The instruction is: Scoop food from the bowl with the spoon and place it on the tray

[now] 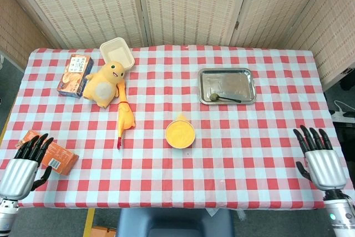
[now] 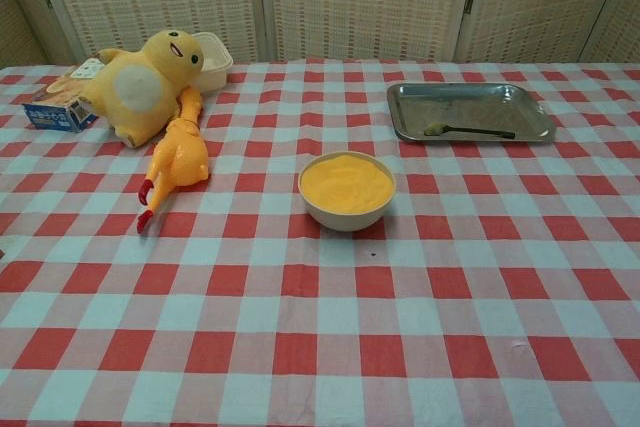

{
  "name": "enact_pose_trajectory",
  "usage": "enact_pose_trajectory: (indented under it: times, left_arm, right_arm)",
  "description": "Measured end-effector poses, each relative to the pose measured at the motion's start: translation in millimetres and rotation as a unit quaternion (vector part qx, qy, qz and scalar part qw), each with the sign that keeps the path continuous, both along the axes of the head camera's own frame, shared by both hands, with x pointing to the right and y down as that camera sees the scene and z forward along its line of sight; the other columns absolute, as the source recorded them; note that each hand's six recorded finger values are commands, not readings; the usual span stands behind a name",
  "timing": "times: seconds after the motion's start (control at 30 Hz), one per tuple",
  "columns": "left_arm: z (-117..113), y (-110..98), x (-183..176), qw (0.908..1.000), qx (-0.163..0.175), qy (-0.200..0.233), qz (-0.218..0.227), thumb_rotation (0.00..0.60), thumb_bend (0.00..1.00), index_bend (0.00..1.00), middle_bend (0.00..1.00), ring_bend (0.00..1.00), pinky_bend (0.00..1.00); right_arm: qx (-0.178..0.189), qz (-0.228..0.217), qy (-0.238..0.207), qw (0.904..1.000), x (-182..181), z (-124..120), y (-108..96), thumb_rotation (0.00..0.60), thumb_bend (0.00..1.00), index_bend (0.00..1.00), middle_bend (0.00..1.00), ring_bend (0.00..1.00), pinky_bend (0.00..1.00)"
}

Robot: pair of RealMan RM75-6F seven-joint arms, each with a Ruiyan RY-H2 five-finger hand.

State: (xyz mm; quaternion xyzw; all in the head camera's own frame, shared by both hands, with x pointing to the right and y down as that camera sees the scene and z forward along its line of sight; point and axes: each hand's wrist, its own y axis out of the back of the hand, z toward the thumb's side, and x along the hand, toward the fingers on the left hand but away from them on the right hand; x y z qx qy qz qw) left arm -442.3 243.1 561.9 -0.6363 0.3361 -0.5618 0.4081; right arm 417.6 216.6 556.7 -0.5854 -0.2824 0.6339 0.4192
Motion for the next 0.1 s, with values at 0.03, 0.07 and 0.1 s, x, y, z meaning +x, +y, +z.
enact_pose_trajectory:
  times: [0.03,0.07,0.1]
  left_arm:
    - [0.1,0.2,0.4,1.0000,-0.001,0.000,0.000,0.600,0.44,0.00,0.00,0.00,0.14]
    - [-0.1,0.3,0.6,1.0000,-0.001,0.000,0.001,0.600,0.44,0.00,0.00,0.00,0.14]
    - [-0.1,0.4,0.5,1.0000,-0.001,-0.001,0.001,0.600,0.44,0.00,0.00,0.00,0.14]
  right_arm:
    - [-0.009,-0.001,0.013,0.9999,4.4,0.5,5.9,0.600,0.25,0.00,0.00,0.00,0.00]
    - [-0.016,-0.001,0.017,0.9997,5.3,0.4,10.2,0.600,0.25,0.00,0.00,0.00,0.00]
    - [-0.021,0.001,0.017,0.9996,4.2,-0.1,13.6,0.600,0.25,0.00,0.00,0.00,0.00]
